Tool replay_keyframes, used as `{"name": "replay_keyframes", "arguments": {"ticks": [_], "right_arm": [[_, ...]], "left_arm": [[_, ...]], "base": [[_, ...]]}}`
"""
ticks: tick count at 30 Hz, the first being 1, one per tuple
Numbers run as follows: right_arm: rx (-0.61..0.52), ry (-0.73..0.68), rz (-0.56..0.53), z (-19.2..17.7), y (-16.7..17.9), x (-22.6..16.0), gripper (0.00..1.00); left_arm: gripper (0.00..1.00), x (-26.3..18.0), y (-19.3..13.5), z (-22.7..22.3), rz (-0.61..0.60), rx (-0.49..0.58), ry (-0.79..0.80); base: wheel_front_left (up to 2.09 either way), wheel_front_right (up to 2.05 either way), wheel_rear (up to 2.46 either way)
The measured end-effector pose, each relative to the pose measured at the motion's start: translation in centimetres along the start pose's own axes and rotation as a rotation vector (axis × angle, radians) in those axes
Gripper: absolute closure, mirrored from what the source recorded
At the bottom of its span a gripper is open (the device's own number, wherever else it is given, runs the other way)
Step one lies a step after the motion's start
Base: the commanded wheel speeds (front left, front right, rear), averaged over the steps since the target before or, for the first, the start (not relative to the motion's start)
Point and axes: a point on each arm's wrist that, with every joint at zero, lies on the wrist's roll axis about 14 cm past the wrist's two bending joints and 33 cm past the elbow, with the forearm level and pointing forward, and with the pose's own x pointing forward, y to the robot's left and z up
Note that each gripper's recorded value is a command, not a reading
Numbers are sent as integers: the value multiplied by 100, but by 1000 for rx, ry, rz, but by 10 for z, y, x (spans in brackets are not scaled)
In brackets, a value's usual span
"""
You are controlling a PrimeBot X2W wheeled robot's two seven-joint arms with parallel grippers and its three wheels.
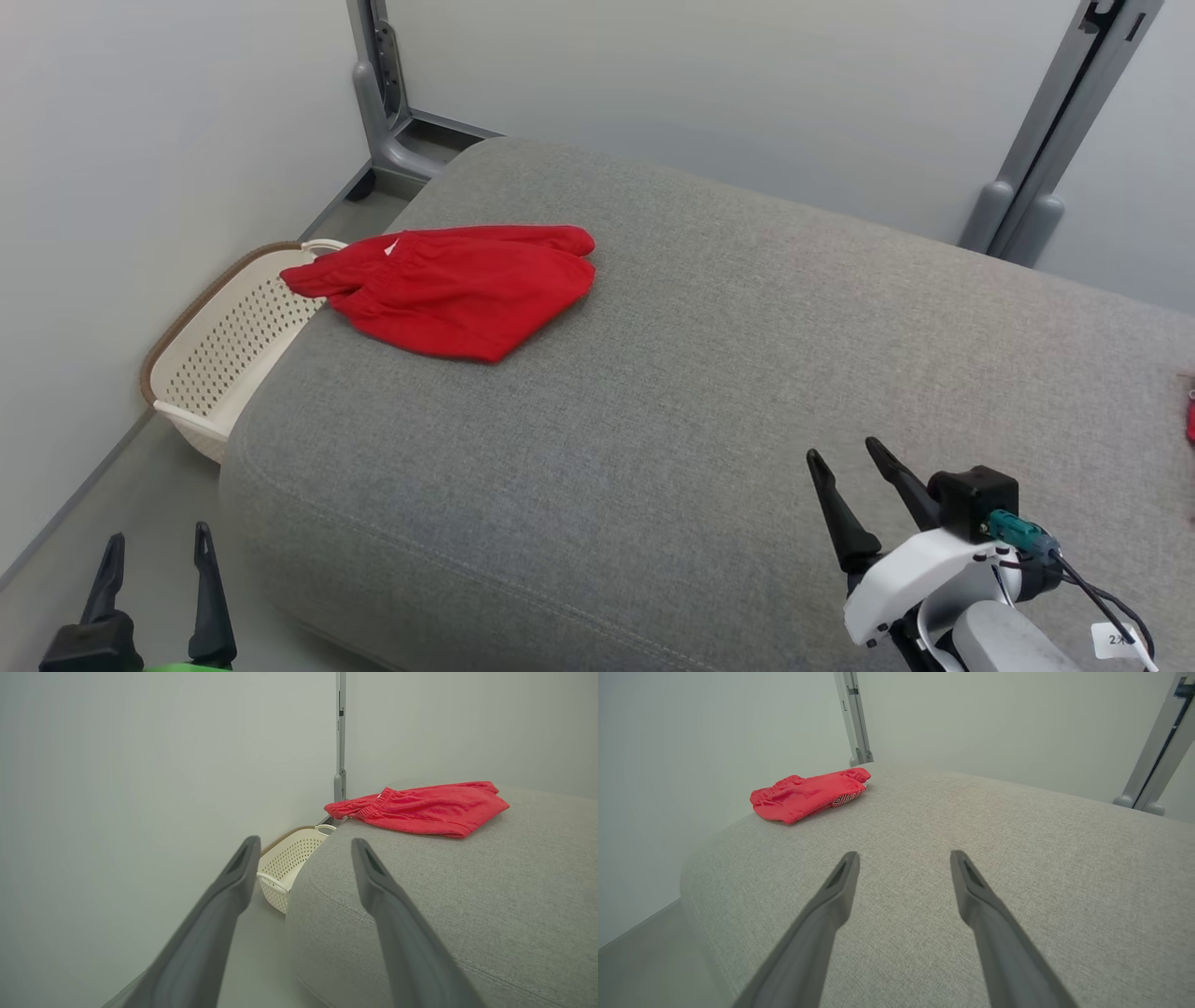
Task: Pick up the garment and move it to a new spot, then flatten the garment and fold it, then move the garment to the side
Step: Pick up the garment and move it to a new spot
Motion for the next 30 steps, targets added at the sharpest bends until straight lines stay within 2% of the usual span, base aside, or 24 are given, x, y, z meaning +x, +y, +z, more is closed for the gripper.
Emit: {"name": "replay_keyframes", "arguments": {"ticks": [8, 19, 23, 30], "right_arm": [[-2, -7, -55, 1, -14, -15, 0], [-21, -20, -98, 6, -36, -22, 0], [-24, -16, -118, 6, -48, -24, 0], [-45, -21, -154, 11, -72, -25, 0]], "left_arm": [[0, 17, -18, 13, -84, -19, -31], [0, 84, -60, 76, -236, 19, -152], [0, 106, -79, 85, -274, -48, -153], [0, 149, -111, 95, -342, -61, -135]], "base": [[0, 0, 0], [0, 0, 0], [0, 0, 0], [0, 0, 0]]}}
